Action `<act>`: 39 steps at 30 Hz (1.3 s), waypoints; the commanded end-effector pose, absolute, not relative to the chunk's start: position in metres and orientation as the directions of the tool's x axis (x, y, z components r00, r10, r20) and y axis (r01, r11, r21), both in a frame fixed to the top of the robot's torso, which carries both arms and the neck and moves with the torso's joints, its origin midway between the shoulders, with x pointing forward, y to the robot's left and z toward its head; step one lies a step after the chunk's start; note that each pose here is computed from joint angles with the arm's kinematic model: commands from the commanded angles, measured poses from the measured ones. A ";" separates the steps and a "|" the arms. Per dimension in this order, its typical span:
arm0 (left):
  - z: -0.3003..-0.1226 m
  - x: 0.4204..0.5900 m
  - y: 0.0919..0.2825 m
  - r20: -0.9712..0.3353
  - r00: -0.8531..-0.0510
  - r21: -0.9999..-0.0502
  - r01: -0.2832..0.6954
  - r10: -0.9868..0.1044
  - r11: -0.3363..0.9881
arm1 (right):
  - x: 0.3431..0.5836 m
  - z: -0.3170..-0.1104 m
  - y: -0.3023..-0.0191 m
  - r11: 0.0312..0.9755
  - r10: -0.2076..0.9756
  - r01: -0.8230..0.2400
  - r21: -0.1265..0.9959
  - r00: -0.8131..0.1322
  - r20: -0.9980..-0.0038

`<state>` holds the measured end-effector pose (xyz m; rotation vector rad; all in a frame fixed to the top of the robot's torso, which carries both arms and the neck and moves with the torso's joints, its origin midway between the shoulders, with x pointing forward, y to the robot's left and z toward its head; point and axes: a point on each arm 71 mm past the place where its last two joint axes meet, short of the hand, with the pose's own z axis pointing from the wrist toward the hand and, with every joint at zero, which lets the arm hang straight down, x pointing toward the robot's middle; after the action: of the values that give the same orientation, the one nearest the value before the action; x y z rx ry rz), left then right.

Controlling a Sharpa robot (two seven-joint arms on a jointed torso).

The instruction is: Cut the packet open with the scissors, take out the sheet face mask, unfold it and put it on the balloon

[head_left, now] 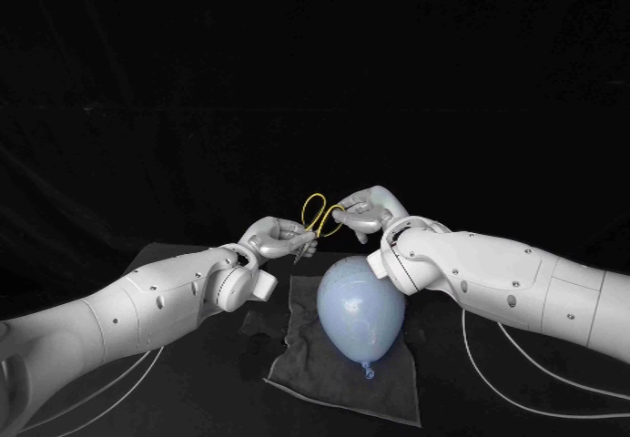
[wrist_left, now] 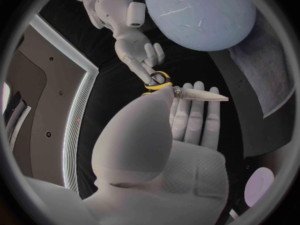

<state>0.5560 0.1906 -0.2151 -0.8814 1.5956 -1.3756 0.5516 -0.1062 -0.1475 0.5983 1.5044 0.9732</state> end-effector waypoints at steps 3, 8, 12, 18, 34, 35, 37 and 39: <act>-0.213 0.556 0.190 -0.141 -0.422 -0.989 0.014 -0.895 0.149 | 0.553 -0.146 -0.107 0.522 0.796 -0.207 0.827 -0.229 -0.560; -0.214 0.556 0.193 -0.141 -0.416 -0.989 0.010 -0.898 0.151 | 0.554 -0.145 -0.116 0.534 0.784 -0.212 0.819 -0.239 -0.573; -0.214 0.557 0.197 -0.142 -0.408 -0.988 0.005 -0.902 0.154 | 0.555 -0.144 -0.124 0.547 0.771 -0.221 0.807 -0.244 -0.589; -0.215 0.558 0.203 -0.143 -0.411 -0.987 -0.014 -0.900 0.163 | 0.559 -0.135 -0.141 0.566 0.746 -0.284 0.774 -0.222 -0.627; -0.198 0.569 0.211 -0.162 -0.603 -0.947 -0.128 -0.781 0.295 | 0.543 -0.092 -0.134 0.641 0.395 -0.698 0.319 -0.056 -0.917; -0.196 0.571 0.212 -0.165 -0.608 -0.944 -0.130 -0.777 0.302 | 0.542 -0.090 -0.131 0.642 0.372 -0.712 0.286 -0.038 -0.928; -0.189 0.574 0.213 -0.171 -0.616 -0.939 -0.135 -0.769 0.316 | 0.538 -0.089 -0.124 0.645 0.317 -0.733 0.218 -0.003 -0.948; -0.182 0.577 0.214 -0.179 -0.621 -0.933 -0.138 -0.763 0.332 | 0.535 -0.087 -0.115 0.647 0.252 -0.749 0.141 0.035 -0.967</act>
<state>0.5790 0.2189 -0.1812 -0.8181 1.8677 -1.3076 0.5410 -0.1255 -0.0852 -0.2336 1.3479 0.9176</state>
